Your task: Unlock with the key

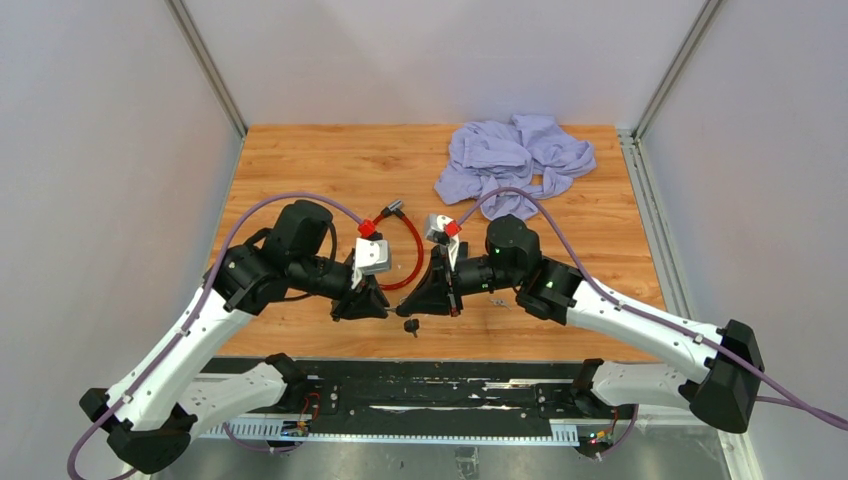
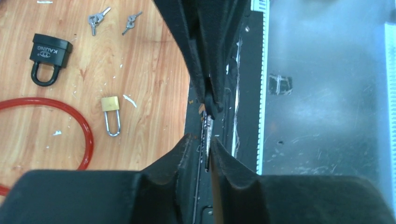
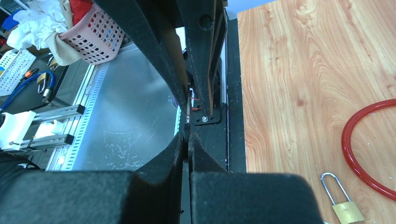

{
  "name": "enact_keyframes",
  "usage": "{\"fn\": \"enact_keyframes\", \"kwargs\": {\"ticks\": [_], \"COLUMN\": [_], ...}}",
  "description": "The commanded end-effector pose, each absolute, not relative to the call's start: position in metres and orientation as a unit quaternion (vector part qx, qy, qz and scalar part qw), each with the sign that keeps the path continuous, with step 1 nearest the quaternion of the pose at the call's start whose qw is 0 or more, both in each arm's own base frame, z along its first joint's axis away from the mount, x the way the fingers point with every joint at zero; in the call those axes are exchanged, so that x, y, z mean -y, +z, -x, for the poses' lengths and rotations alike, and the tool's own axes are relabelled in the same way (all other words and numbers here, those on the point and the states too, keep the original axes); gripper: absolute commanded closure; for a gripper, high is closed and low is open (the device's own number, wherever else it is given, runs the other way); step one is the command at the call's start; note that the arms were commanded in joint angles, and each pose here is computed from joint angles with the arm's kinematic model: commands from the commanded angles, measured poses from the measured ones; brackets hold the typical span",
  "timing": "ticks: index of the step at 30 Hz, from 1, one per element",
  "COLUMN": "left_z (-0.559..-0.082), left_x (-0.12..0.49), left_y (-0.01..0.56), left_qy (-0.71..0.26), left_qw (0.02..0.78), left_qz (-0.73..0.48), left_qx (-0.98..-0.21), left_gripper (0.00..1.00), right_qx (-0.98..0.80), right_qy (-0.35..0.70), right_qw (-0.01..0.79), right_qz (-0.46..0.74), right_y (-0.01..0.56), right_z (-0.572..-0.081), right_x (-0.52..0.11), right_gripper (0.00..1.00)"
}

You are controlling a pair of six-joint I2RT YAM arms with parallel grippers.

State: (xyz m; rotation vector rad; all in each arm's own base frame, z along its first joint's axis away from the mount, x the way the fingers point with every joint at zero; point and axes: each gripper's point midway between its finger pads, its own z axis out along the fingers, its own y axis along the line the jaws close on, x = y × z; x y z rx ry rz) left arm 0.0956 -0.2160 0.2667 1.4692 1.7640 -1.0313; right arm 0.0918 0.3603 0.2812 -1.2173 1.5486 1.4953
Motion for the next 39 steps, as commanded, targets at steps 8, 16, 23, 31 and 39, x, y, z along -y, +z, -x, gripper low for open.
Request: {"fn": "enact_keyframes", "kwargs": {"ticks": [8,16,23,31,39], "left_z": [-0.089,-0.092,-0.091,-0.091,-0.133], "left_x": [0.22,0.219,0.218,0.218,0.219], "left_y": [0.277,0.279,0.28,0.282,0.281], "left_qy": [-0.417,-0.452,-0.46,-0.465,-0.395], "left_qw": [0.308,0.294,0.289,0.282,0.34], "left_qz": [-0.54,-0.502,-0.501,-0.501,-0.483], "left_qx": [-0.663,-0.676,-0.674,-0.673,-0.703], "left_gripper": [1.0,1.0,1.0,1.0,0.37], "right_qx": [-0.587,-0.578,-0.585,-0.587,-0.65], "right_qy": [0.576,0.585,0.584,0.588,0.598], "right_qw": [0.341,0.338,0.34,0.335,0.283], "right_qz": [0.456,0.457,0.45,0.445,0.374], "right_y": [0.293,0.291,0.289,0.289,0.284], "right_z": [-0.103,-0.1,-0.105,-0.108,-0.14], "right_x": [-0.369,-0.368,-0.362,-0.36,-0.344], "right_gripper": [0.89,0.8,0.79,0.95,0.99]}}
